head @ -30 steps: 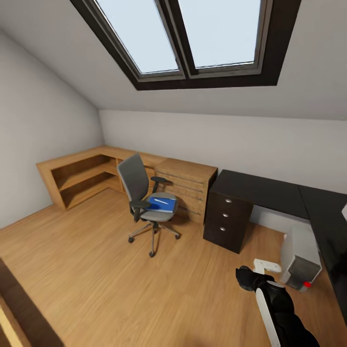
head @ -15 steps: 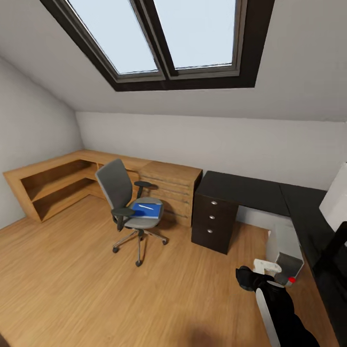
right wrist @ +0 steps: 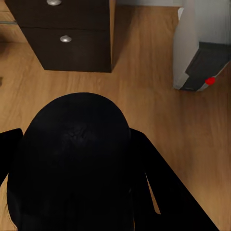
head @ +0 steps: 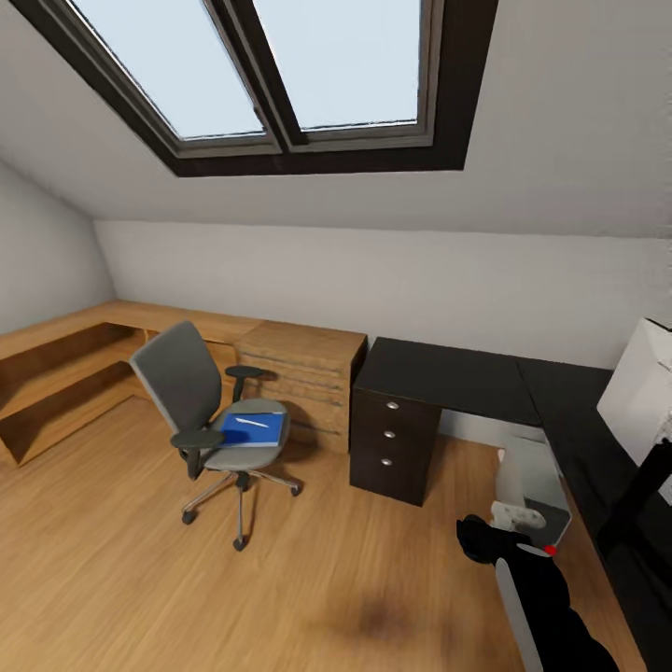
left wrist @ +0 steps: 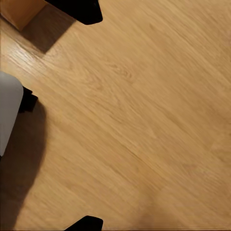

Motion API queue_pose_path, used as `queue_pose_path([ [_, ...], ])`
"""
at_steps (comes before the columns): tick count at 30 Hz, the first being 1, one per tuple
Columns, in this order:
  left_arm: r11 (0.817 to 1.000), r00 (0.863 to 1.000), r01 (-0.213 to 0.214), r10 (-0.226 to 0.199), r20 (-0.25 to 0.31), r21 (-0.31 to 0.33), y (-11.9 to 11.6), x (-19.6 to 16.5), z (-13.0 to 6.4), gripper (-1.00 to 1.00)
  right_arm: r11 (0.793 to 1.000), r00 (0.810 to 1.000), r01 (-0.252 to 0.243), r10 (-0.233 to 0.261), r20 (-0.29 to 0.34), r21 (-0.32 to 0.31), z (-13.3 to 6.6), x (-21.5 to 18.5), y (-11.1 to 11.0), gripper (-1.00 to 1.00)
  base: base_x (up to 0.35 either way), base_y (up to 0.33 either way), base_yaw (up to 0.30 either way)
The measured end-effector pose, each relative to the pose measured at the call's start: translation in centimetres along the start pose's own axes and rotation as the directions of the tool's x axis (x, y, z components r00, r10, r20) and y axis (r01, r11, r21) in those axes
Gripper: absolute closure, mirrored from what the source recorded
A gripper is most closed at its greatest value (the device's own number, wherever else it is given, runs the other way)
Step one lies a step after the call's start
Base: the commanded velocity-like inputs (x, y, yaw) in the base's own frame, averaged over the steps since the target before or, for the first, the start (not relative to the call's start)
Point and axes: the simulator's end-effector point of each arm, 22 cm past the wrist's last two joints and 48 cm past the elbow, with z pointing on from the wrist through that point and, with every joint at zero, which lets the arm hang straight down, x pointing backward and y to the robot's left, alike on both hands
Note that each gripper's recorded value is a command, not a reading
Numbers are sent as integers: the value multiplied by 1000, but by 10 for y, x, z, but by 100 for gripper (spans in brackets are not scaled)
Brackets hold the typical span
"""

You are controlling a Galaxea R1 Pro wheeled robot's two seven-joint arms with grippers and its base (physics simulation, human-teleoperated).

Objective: In the bedroom, organize the workspace by keeping the computer under the desk, ensuring the monitor is on the desk, placing the keyboard on the desk next to the monitor, placing the mouse on the desk next to the keyboard, moving the folder from the swivel chair onto the desk next to the mouse, stacking the notebook on top of the folder with the pen on top of the notebook, and positioning the swivel chair next to the desk.

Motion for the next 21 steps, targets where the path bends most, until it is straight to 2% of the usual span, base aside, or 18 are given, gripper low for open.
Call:
queue_pose_path([
  [6, 1000, 1000, 0, 0, 2, 1, 0, -1, 0, -100, 1000, 1000, -1, 1, 4, 0, 0, -1, 0, 100, 329, 0, -189],
  [21, 1000, 1000, 2, -2, 4, 1, 0, -1, 0, -100, 1000, 1000, -3, 3, 6, 2, 0, -2, -2, 100, 329, 0, -5],
])
